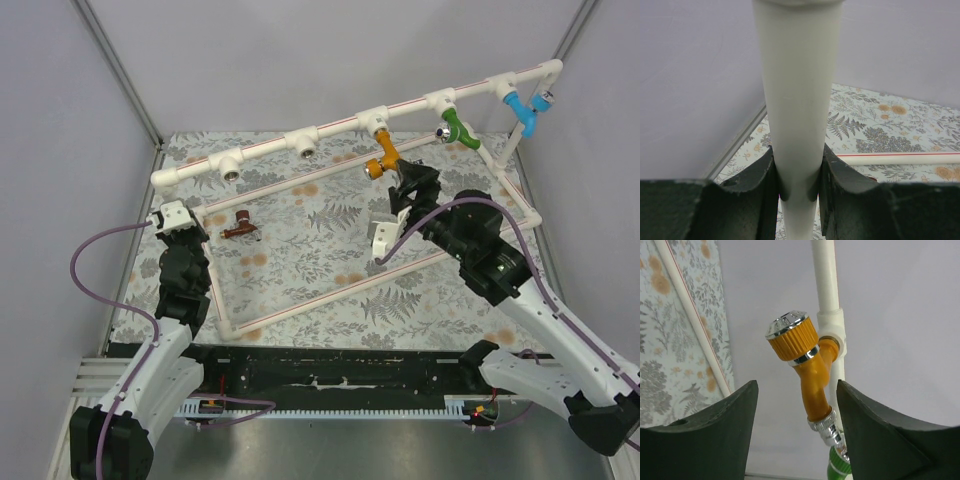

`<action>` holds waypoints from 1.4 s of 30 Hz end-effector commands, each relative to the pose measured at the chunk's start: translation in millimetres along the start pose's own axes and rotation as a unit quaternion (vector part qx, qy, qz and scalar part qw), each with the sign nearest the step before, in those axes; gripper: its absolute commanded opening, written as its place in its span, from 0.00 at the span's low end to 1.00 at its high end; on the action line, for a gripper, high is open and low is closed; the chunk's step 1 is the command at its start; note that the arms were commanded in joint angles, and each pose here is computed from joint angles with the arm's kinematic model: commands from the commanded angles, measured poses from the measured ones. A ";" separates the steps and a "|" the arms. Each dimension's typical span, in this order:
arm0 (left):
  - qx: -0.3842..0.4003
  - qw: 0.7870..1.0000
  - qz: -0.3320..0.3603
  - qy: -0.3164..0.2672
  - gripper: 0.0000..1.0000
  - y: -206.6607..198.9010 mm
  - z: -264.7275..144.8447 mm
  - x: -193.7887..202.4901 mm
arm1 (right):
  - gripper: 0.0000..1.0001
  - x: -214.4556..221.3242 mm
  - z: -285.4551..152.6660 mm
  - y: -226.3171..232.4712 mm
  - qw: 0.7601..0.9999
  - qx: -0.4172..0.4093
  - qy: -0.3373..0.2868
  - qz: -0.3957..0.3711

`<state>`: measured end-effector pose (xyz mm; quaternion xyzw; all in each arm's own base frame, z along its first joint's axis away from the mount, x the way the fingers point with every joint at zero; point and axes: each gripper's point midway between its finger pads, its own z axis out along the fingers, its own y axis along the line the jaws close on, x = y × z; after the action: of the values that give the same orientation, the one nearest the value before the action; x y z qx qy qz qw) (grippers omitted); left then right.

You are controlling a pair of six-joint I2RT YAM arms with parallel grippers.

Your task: Install the water faucets

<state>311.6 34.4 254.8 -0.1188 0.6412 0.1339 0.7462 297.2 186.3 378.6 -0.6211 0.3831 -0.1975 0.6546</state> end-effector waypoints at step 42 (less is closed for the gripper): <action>0.042 0.998 -0.024 -0.038 0.02 -18.1 0.8 -27.3 | 0.59 64.3 21.5 -42.8 0.323 0.412 -0.105 0.846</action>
<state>312.3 32.6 254.8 -0.1150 0.6417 0.1307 0.7469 370.1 177.7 392.7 0.3811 0.5214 0.4388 0.6248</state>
